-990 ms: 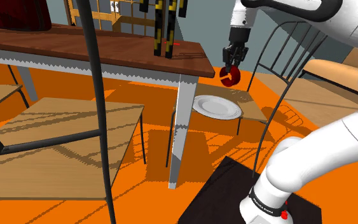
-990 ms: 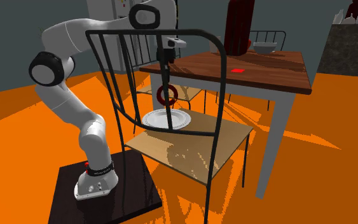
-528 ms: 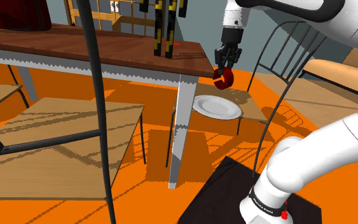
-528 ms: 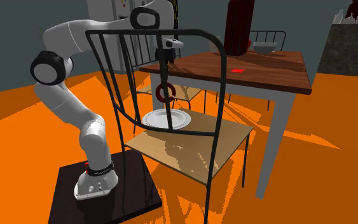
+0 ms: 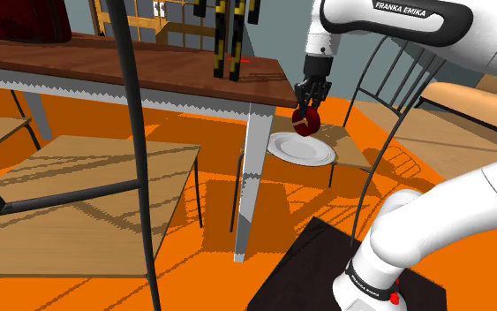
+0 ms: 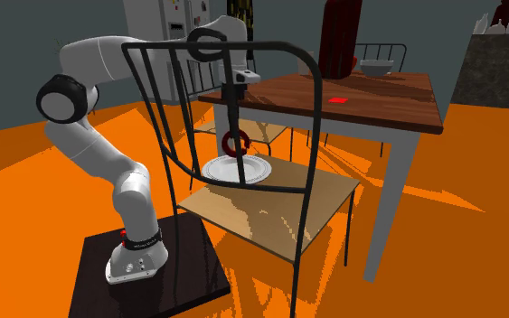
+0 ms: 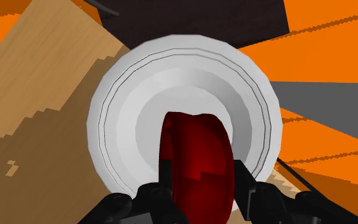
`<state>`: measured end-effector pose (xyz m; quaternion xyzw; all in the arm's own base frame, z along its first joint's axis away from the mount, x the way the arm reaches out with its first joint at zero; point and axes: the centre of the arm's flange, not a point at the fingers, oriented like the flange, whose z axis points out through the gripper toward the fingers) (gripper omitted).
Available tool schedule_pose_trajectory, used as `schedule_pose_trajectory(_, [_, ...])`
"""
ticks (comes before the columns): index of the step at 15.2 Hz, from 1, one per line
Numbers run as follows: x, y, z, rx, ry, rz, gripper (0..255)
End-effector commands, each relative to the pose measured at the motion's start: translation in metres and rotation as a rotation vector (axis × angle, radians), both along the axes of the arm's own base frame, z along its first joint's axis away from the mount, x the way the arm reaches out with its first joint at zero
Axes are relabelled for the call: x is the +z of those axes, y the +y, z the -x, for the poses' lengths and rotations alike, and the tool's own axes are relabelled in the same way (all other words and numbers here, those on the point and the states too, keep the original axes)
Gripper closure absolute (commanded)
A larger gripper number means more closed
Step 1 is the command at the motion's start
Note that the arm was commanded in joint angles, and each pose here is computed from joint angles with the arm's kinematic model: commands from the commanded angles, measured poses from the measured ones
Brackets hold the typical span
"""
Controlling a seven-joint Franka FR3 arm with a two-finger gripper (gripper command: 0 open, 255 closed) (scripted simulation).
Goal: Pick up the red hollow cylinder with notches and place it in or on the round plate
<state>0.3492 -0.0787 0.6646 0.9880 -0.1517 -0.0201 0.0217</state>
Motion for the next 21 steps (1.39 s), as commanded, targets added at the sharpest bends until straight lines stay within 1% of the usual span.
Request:
schedule_pose_trajectory(1, [-0.011,0.000,0.001,0.000,-0.001,0.000,255])
schedule_pose_trajectory(8, [-0.047,0.000,0.001,0.000,-0.001,0.000,255])
schedule_pose_trajectory(16, [-0.047,0.000,0.001,0.000,-0.001,0.000,255])
schedule_pose_trajectory(17, [-0.047,0.000,0.001,0.000,-0.001,0.000,0])
schedule_pose_trajectory(21, [-0.047,0.000,0.001,0.000,-0.001,0.000,0])
